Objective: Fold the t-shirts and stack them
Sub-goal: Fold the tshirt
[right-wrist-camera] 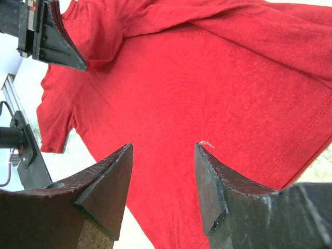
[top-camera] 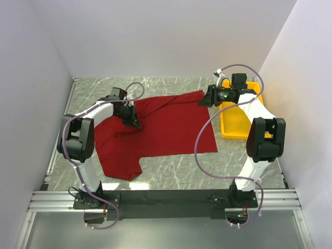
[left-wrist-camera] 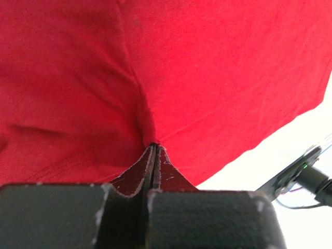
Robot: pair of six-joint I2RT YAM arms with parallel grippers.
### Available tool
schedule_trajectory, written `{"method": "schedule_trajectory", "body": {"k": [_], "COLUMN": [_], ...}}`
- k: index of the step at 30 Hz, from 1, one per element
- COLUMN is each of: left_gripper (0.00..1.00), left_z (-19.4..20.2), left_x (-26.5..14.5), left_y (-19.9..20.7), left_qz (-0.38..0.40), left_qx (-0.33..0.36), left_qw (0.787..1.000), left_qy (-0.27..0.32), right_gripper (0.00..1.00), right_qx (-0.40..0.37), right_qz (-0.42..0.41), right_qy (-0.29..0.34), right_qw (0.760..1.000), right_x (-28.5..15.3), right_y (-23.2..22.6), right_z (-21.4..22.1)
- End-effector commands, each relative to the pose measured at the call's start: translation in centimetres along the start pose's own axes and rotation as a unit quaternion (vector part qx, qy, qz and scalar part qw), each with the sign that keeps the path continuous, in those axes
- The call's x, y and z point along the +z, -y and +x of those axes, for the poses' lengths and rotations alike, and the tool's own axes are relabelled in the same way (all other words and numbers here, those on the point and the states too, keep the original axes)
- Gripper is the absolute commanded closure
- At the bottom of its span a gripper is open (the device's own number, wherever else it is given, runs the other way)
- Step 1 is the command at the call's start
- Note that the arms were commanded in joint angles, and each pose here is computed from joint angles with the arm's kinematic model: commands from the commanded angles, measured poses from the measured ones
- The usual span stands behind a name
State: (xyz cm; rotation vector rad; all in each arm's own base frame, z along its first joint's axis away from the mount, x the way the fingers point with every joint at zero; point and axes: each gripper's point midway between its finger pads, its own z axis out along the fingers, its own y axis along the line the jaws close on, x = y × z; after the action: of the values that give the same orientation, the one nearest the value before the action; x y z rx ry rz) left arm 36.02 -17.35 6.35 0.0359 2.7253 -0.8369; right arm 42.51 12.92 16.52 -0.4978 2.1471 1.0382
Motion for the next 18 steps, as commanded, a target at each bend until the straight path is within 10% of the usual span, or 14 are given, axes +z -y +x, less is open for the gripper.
{"method": "schedule_trajectory", "body": {"k": [1,18], "left_gripper": [0.99,0.98], "left_z": [-1.4,-0.9], "left_x": [0.5,2.0], "left_y": [1.6,2.8], "left_qz": [-0.022,-0.07], "left_qx": [-0.045,-0.131], "left_qw": [0.999,0.989], "left_qy": [0.019,-0.002], "right_gripper": [0.42,0.42], "right_qx": [-0.029,-0.028], "right_qz": [0.001,0.001], "right_qy": [0.022,0.02], "right_qw": [0.999,0.999], "right_x": [-1.0,-0.9], "right_y": [-1.0,-0.9], "right_z": [-1.7,-1.5]}}
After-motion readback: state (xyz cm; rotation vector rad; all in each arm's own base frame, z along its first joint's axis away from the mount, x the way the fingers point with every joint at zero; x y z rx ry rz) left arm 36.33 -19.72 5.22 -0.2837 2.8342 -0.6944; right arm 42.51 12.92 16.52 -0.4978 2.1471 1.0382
